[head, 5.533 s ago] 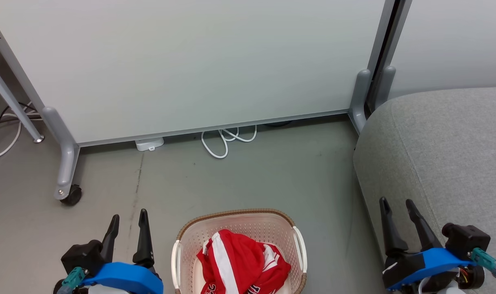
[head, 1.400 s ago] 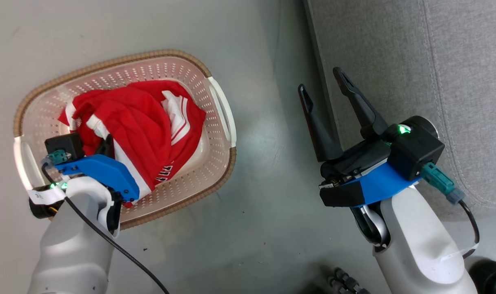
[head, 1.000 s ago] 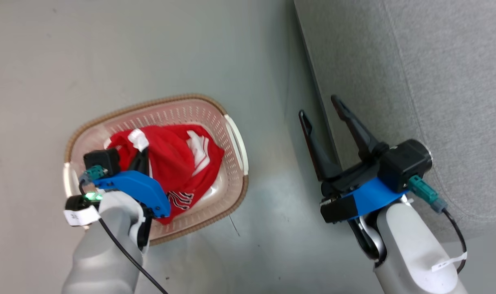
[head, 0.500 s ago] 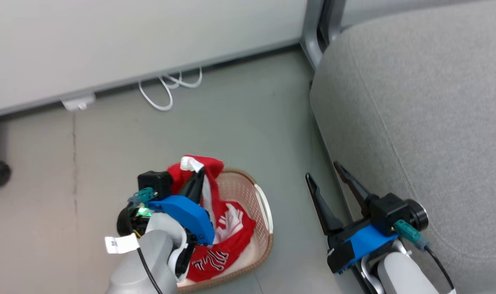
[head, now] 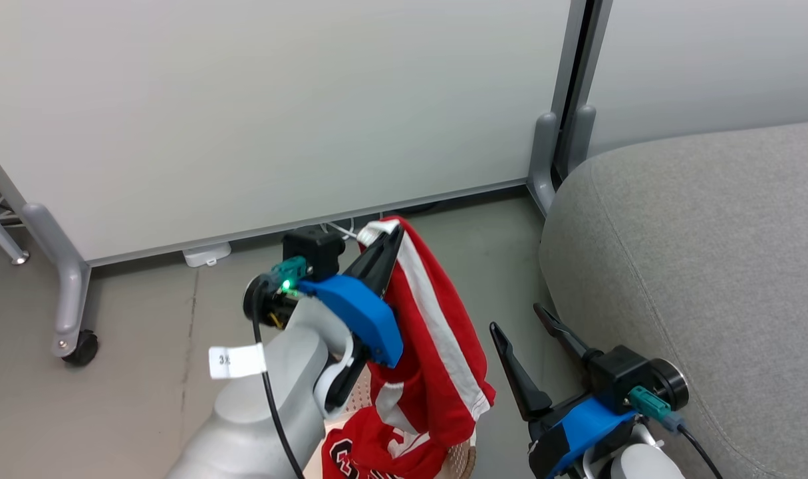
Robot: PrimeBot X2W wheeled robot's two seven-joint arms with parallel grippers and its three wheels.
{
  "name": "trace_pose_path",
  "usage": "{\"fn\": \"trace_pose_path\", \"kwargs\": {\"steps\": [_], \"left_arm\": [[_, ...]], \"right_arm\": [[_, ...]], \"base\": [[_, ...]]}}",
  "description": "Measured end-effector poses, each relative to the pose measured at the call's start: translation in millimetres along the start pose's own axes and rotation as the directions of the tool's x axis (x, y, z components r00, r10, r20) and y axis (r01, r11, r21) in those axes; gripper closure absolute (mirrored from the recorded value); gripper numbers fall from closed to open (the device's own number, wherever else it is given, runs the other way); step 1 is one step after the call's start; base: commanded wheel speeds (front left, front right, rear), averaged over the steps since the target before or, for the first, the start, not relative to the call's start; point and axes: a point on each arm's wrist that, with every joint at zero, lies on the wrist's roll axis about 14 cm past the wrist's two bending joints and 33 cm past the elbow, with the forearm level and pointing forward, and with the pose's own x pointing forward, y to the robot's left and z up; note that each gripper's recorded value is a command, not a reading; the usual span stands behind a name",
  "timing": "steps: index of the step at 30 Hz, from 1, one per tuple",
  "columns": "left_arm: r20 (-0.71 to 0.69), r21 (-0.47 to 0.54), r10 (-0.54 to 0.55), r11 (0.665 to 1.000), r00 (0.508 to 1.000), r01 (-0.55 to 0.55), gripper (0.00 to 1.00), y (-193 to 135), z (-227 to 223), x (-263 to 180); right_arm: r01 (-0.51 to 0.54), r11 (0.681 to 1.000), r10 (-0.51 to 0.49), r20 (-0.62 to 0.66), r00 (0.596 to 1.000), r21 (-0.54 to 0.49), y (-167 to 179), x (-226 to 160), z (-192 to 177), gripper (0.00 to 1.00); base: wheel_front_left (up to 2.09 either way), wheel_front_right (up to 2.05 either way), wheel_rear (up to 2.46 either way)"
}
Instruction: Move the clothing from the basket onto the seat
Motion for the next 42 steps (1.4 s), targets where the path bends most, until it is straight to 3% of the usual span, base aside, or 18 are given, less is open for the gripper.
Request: {"fn": "trace_pose_path", "kwargs": {"steps": [10,27,35,42], "left_arm": [[0.079,0.072,-0.085,0.994,0.993,0.080,1.00,-27.3,48.3,10.2],[0.041,0.064,-0.106,0.993,0.993,0.104,1.00,-32.0,35.7,17.1],[0.053,0.045,-0.113,0.993,0.992,0.110,1.00,-34.4,37.5,16.6],[0.045,0.054,-0.119,0.992,0.992,0.117,1.00,-35.6,36.0,15.5]], "right_arm": [[-0.018,1.000,0.018,0.017,1.000,-0.009,7.2,-2.0,9.3,0.00],[-0.070,0.997,0.069,-0.036,0.997,-0.014,15.7,21.1,3.5,0.00],[-0.115,0.990,0.122,-0.080,0.989,0.085,27.7,45.9,-1.9,0.00],[-0.169,0.985,0.173,-0.111,0.979,0.043,37.1,64.6,-3.3,0.00]], "base": [[0.00,0.00,0.00],[0.00,0.00,0.00],[0.00,0.00,0.00],[0.00,0.00,0.00]]}}
